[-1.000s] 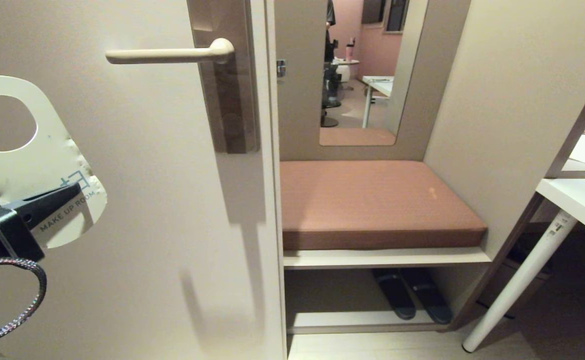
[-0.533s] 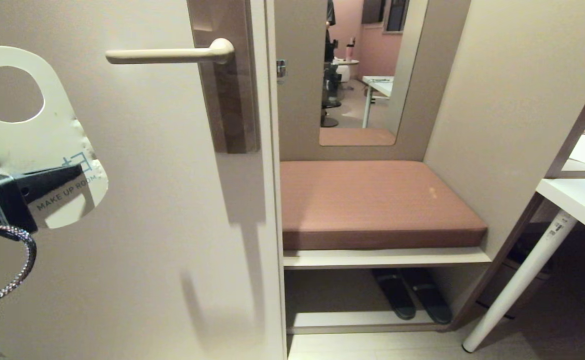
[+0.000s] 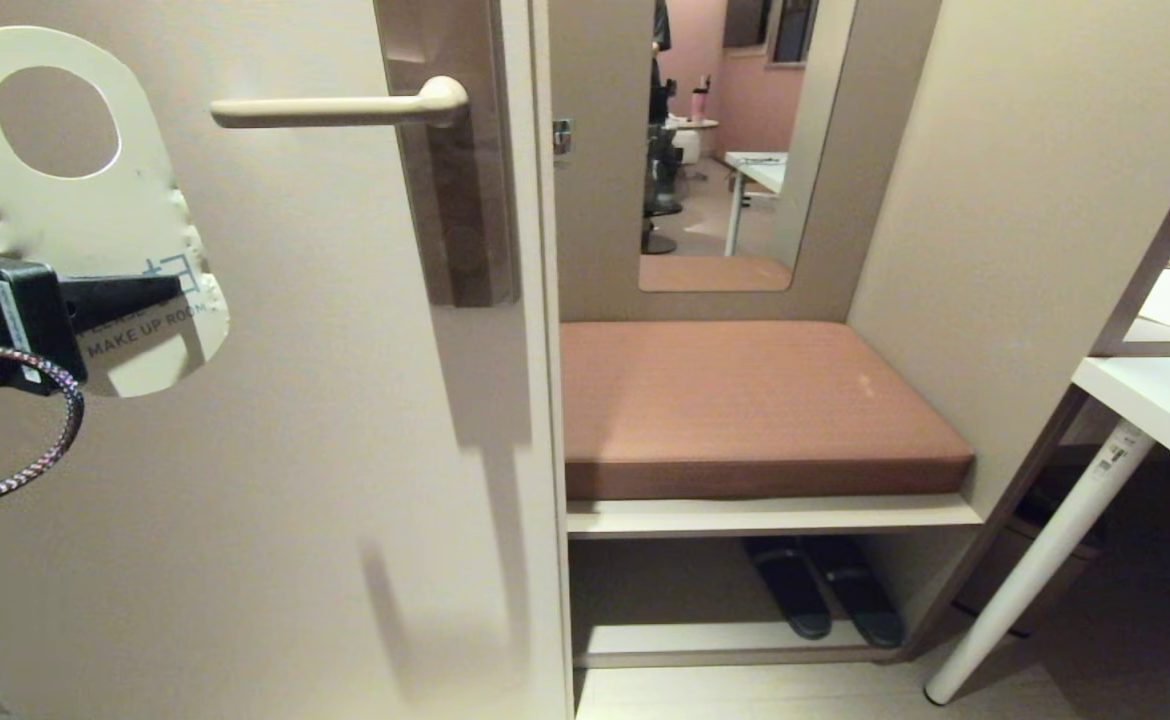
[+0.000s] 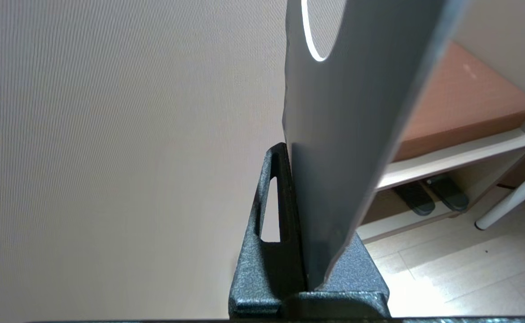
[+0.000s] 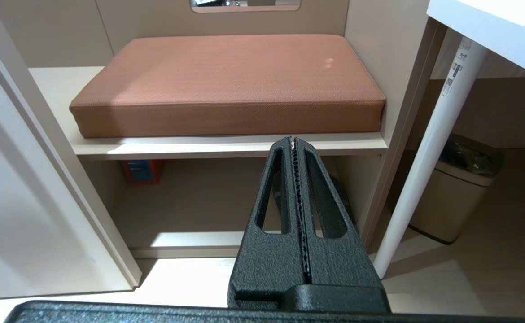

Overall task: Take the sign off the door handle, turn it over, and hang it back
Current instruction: Hang the sign back with the other side facing out

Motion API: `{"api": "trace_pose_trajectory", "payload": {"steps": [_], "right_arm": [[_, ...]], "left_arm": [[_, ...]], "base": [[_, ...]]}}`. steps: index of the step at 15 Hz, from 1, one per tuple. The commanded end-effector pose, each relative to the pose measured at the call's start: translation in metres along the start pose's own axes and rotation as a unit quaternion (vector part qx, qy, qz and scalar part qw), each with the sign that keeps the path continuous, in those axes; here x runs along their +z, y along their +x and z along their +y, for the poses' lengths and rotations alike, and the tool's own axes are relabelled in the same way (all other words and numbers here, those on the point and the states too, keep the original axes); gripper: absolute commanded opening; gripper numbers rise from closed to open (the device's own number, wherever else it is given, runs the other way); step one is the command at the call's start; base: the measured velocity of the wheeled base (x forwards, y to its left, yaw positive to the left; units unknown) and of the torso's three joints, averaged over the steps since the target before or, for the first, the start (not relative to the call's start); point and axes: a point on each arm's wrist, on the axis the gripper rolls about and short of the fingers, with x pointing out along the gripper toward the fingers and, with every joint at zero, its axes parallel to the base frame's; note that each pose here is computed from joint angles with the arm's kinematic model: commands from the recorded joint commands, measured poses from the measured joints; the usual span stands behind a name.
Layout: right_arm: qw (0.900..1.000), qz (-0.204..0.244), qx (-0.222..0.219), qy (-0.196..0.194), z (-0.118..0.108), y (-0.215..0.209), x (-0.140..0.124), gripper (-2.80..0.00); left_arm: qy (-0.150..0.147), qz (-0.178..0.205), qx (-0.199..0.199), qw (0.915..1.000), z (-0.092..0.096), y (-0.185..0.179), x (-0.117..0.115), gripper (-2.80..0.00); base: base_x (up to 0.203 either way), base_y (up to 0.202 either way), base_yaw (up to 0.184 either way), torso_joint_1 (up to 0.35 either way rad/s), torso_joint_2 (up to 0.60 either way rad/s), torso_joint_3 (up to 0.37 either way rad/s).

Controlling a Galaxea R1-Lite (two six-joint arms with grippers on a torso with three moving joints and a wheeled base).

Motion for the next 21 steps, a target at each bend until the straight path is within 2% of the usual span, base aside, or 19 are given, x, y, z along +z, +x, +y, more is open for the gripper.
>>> {"api": "trace_pose_trajectory", "payload": {"steps": [1, 6, 21], "right_arm": [[1.0, 0.0, 0.0, 0.0, 0.0, 0.0, 0.0, -2.8], [1.0, 0.0, 0.0, 0.0, 0.0, 0.0, 0.0, -2.8], [1.0, 0.0, 0.0, 0.0, 0.0, 0.0, 0.0, -2.8]], "left_arm": [[0.001, 0.003, -0.004, 1.0, 0.0, 0.011, 0.005, -2.8], [0.002, 0.007, -0.017, 0.9998, -0.003, 0.021, 0.009, -2.8], [-0.001, 0.022, -0.016, 0.9996, 0.0, 0.047, 0.01, -2.8]], "base": [[0.0, 0.0, 0.0, 0.0, 0.0, 0.0], [0.0, 0.0, 0.0, 0.0, 0.0, 0.0], [0.0, 0.0, 0.0, 0.0, 0.0, 0.0]]}}
